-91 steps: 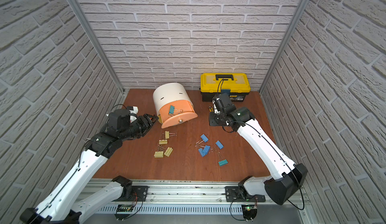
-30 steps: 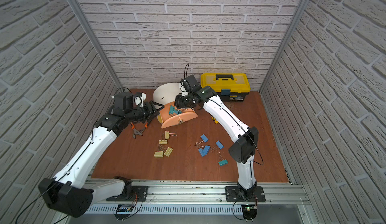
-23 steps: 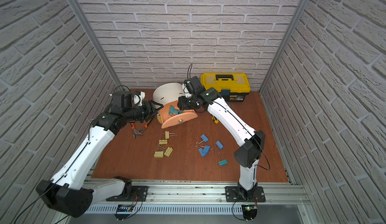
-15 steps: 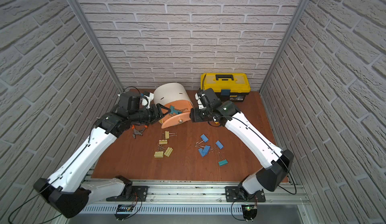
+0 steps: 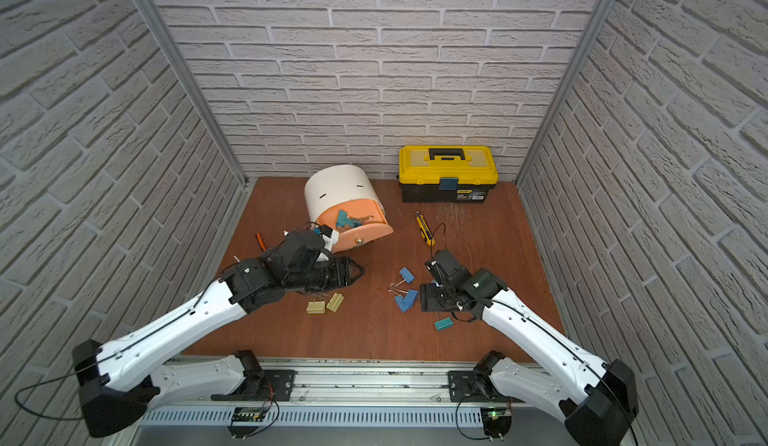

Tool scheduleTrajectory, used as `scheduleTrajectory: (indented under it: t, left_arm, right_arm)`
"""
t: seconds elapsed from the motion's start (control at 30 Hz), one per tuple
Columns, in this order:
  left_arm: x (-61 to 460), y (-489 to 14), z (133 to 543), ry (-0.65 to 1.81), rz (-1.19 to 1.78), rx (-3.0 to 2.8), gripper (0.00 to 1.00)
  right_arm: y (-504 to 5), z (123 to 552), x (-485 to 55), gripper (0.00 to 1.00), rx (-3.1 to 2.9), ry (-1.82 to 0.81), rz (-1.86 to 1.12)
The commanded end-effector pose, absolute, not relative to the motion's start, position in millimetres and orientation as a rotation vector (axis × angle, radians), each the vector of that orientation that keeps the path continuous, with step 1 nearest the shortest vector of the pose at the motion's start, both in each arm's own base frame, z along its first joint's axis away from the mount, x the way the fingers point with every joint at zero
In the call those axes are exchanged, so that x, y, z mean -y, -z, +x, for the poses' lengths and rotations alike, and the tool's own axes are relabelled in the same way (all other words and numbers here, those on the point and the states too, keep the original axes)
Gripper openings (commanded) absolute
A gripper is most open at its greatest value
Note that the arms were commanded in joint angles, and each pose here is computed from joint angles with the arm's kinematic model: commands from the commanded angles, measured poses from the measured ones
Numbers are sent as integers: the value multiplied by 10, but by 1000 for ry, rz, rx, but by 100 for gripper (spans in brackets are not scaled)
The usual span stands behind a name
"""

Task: Put the binder clips in the drawer according to color
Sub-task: Pick up the binder clip at the center of the board.

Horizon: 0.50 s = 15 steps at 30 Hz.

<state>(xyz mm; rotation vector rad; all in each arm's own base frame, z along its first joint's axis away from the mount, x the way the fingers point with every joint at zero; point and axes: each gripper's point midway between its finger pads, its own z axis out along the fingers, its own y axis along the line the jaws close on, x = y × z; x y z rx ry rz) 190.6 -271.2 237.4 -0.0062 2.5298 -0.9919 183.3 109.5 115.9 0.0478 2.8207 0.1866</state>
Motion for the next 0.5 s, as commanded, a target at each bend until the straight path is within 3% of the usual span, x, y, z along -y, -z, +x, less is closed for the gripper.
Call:
scheduleTrajectory:
  t: [0.0,0.2,0.47]
  left_arm:
    - [2721,-2320,1886,992,-81,-2472,61]
    - [2706,-2035,1681,981,-123,-2489,61]
    - [2620,-2050,1593,969,-129,-2468,61]
  right_arm:
    - [-953,1742,-968,77,-2850,-120,134]
    - [-603,1652,-871,78,-2913,-26,145]
    - [-488,1743,-882,81,-2914,22,109]
